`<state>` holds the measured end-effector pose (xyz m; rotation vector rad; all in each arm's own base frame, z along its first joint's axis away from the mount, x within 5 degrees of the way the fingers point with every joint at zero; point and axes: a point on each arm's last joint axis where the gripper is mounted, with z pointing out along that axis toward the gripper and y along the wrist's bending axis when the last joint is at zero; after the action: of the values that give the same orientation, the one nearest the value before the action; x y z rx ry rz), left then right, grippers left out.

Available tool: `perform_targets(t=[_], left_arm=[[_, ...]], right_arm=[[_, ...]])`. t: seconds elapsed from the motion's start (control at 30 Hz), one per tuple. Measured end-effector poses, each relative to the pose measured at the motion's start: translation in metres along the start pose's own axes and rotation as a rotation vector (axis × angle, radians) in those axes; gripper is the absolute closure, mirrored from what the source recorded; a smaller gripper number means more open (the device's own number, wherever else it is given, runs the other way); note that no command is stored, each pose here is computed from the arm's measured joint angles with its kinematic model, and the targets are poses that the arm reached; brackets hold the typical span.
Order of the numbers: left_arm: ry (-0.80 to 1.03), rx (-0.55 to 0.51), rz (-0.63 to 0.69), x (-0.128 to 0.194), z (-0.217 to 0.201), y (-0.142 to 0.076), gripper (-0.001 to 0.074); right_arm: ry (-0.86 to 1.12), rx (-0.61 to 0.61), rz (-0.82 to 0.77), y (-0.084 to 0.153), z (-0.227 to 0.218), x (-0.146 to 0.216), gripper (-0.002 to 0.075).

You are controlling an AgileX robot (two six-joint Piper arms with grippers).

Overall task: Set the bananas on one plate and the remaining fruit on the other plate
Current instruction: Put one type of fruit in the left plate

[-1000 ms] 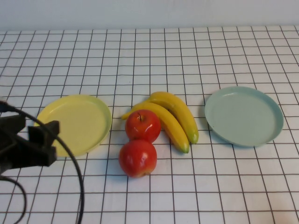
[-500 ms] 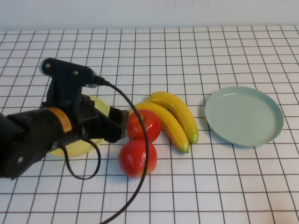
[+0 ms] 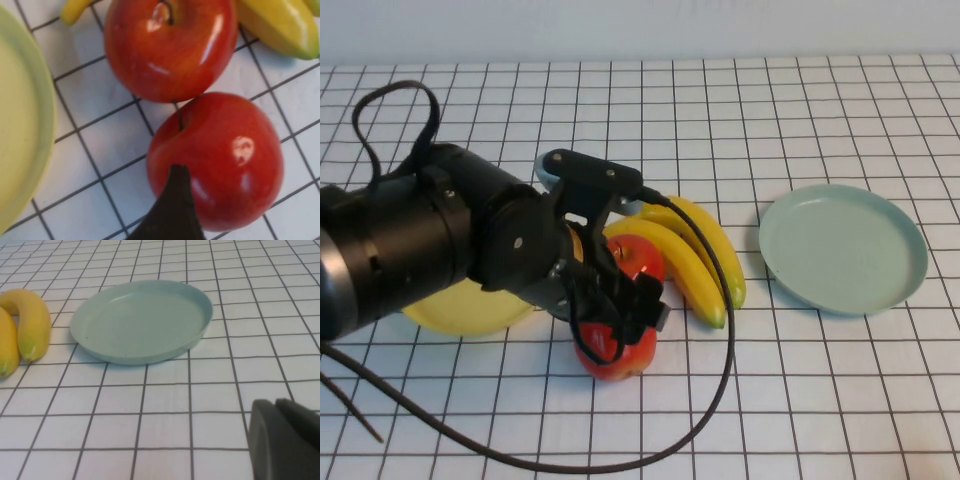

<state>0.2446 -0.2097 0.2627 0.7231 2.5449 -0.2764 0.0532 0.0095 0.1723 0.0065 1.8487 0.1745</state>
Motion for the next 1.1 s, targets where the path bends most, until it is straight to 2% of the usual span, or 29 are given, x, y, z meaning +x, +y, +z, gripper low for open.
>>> perform_targets(t=[0.43,0.8,1.1], left_arm=[[0.097,0.001,0.072,0.003,0.034,-0.005,0.0149],[0.062,-0.003,0.205,-0.001,0.047,-0.005,0.0149],[0.004,0.0,0.225,-0.008,0.058,-0.006,0.0146]], right_arm=[[0.0,0.0,0.0,0.0,0.0,0.0,0.0741],[0.0,0.0,0.0,0.0,0.0,0.0,0.0741],[0.0,0.0,0.0,0.0,0.0,0.0,0.0741]])
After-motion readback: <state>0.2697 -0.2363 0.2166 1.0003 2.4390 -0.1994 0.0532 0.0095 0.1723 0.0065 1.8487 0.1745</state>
